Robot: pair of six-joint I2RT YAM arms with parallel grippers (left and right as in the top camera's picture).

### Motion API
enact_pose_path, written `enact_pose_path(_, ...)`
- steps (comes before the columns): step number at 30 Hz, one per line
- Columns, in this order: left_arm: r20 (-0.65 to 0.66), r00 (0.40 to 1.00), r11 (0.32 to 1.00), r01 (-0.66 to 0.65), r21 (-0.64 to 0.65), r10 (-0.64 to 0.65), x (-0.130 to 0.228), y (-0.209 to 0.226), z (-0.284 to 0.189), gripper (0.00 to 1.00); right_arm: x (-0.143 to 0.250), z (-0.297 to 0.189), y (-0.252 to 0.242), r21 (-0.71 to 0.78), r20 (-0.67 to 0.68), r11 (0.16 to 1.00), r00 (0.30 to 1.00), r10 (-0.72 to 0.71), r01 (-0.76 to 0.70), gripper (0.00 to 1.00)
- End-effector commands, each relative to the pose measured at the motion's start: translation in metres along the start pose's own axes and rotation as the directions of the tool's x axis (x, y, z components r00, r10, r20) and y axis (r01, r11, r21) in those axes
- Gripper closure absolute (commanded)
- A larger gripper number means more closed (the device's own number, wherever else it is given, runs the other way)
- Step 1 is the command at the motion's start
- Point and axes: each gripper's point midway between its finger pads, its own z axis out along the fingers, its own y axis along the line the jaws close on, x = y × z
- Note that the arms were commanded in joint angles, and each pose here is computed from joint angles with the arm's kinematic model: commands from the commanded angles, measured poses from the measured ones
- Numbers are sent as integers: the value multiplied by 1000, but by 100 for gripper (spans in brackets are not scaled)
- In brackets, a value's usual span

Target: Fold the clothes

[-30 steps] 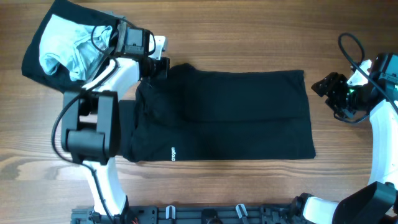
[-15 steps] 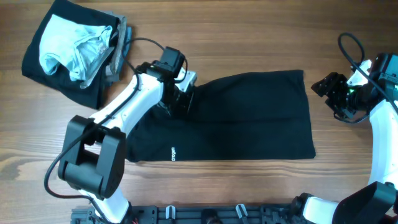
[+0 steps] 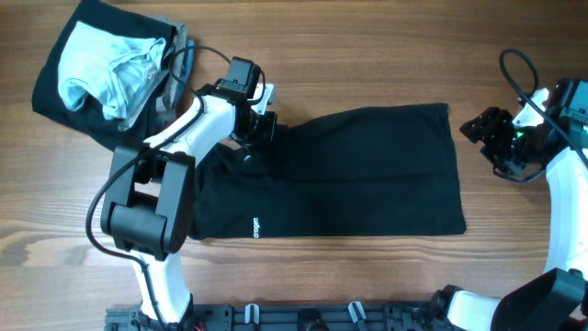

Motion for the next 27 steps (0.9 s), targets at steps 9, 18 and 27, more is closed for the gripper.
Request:
enact_pose_path(9, 279, 957, 996, -92, 14, 84, -79, -24, -69, 96, -4, -4, 6, -20, 13, 999, 1000, -28, 28, 32)
enact_pose_path(18, 83, 989, 990, -125, 58, 120, -25, -63, -51, 84, -5, -4, 6, -20, 19, 999, 999, -31, 31, 32)
enact_pose_path(27, 61, 997, 958, -21, -284, 40, -18, 20, -76, 39, -5, -4, 5, -17, 20, 999, 999, -31, 31, 32)
